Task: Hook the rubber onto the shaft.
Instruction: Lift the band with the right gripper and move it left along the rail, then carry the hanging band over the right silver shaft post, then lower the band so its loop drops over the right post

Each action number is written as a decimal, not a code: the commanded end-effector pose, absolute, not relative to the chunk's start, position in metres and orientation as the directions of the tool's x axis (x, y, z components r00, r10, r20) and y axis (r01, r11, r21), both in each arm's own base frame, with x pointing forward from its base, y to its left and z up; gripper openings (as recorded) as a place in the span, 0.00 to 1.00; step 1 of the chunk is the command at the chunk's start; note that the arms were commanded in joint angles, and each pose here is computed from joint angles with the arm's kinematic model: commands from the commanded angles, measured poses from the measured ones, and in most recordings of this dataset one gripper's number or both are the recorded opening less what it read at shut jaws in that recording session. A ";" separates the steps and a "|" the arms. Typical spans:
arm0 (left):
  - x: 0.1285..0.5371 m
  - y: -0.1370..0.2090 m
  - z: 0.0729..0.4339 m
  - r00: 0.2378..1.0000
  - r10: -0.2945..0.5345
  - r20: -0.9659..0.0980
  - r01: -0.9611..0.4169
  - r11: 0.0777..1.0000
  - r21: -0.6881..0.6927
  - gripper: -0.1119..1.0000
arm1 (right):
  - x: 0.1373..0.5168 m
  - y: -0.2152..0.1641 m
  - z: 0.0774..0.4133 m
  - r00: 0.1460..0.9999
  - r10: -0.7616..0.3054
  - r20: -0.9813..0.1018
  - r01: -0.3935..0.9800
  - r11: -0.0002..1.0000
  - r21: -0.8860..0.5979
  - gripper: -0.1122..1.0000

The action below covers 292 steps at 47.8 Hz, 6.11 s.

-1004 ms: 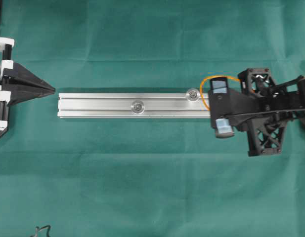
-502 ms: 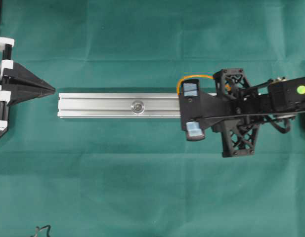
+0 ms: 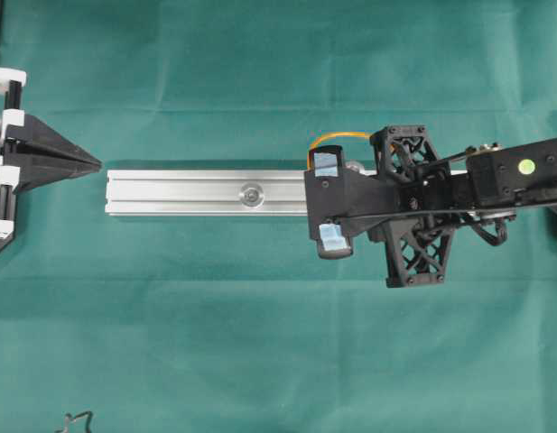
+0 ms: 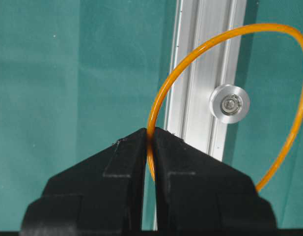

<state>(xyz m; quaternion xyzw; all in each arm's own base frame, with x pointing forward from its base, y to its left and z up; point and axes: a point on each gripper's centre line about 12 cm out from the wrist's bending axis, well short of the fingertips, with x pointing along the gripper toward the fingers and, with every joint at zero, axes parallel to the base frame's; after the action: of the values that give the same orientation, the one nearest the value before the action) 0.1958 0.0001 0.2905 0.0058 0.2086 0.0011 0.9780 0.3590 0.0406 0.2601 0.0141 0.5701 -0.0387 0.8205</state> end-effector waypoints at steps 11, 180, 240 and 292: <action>0.199 -0.003 0.302 0.924 -0.008 -0.381 0.013 1.000 0.012 0.10 | 0.362 0.040 0.272 0.383 -0.045 -0.923 0.081 0.997 -0.015 0.16; 0.199 -0.003 0.302 0.923 -0.008 -0.384 0.013 1.000 0.010 0.10 | 0.367 0.083 0.238 0.411 0.019 -0.911 -0.035 0.999 0.005 0.16; 0.199 -0.002 0.302 0.923 -0.006 -0.384 0.012 1.000 0.012 0.10 | 0.380 0.091 0.238 0.413 0.023 -0.910 0.154 0.984 0.095 0.16; 0.199 -0.003 0.302 0.923 -0.008 -0.385 0.013 1.000 0.012 0.10 | 0.383 0.092 0.239 0.431 0.041 -0.901 0.495 0.825 0.274 0.16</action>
<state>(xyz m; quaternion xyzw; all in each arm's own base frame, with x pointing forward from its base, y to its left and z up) 0.1957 -0.0020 0.2904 0.0062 0.2093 -0.0040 0.9778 0.3789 0.0897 0.2246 0.2509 0.5317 -0.1519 0.7945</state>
